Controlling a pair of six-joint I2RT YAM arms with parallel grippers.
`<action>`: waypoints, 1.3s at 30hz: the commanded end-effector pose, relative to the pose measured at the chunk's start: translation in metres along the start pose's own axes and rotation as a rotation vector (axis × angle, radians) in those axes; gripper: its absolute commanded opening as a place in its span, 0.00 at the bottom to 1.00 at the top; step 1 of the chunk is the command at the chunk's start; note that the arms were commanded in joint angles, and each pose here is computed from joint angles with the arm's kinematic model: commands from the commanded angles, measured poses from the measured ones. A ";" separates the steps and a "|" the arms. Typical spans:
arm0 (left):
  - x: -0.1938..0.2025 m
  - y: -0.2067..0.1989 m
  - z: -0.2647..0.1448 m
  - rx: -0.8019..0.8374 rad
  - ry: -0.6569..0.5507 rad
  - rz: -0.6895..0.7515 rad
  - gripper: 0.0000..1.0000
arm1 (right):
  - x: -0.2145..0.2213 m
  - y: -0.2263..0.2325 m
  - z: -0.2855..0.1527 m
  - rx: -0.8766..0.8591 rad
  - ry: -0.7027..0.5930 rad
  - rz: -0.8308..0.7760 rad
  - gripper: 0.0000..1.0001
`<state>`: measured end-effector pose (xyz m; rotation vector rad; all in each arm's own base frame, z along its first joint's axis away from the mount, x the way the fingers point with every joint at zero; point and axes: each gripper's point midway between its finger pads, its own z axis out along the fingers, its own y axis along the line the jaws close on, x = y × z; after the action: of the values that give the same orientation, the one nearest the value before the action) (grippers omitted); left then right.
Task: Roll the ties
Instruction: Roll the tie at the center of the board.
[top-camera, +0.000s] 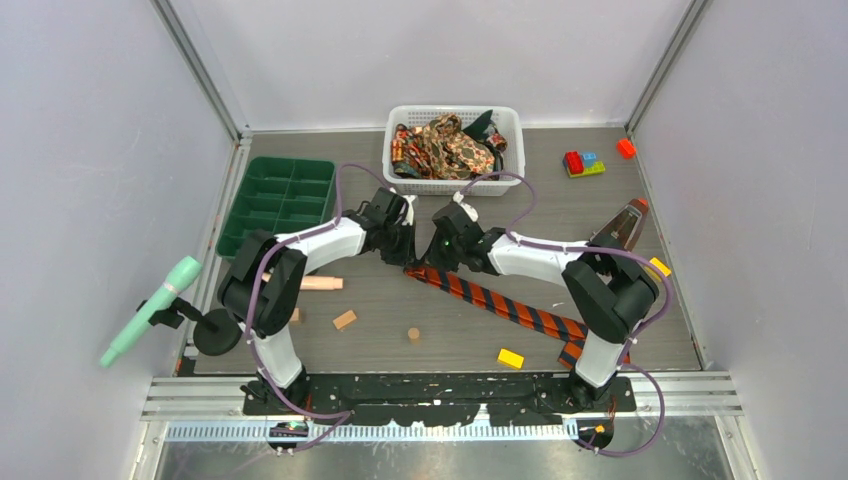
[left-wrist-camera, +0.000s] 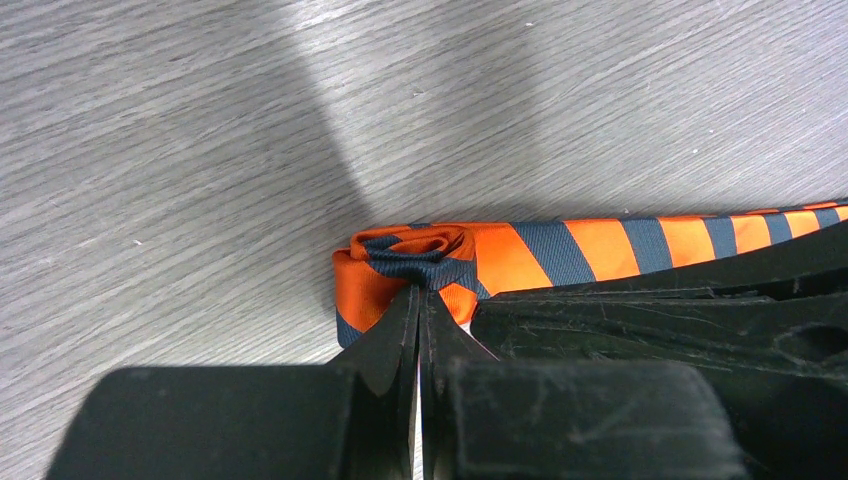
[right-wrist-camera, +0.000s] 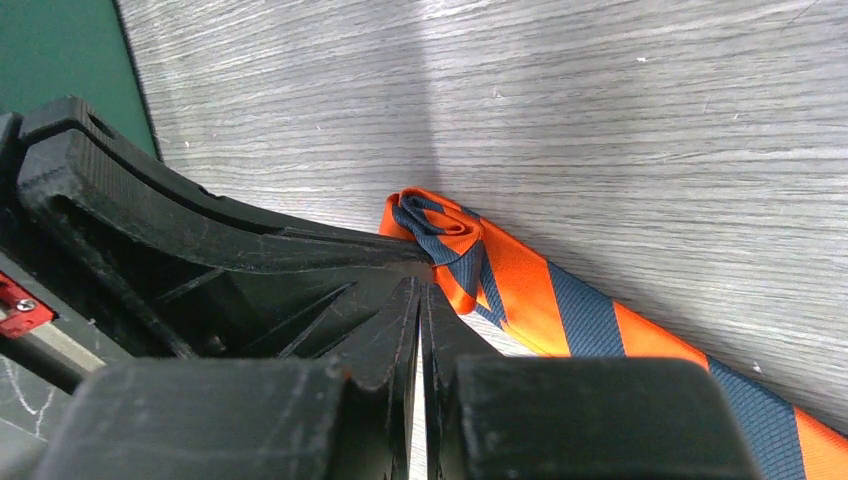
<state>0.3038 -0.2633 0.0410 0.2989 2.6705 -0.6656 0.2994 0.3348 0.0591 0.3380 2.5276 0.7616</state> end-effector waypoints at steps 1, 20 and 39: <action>0.003 0.002 -0.006 -0.019 -0.002 0.026 0.00 | -0.011 0.013 0.002 -0.019 -0.040 -0.006 0.10; -0.001 -0.001 -0.015 -0.010 -0.026 0.032 0.00 | 0.007 -0.017 0.016 0.059 -0.002 0.010 0.10; -0.008 -0.001 -0.036 0.006 -0.135 -0.028 0.38 | 0.021 -0.030 0.019 0.060 0.027 0.024 0.10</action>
<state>0.2950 -0.2526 0.0619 0.2698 2.6122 -0.6631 0.2955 0.3277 0.0287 0.3804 2.5567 0.7156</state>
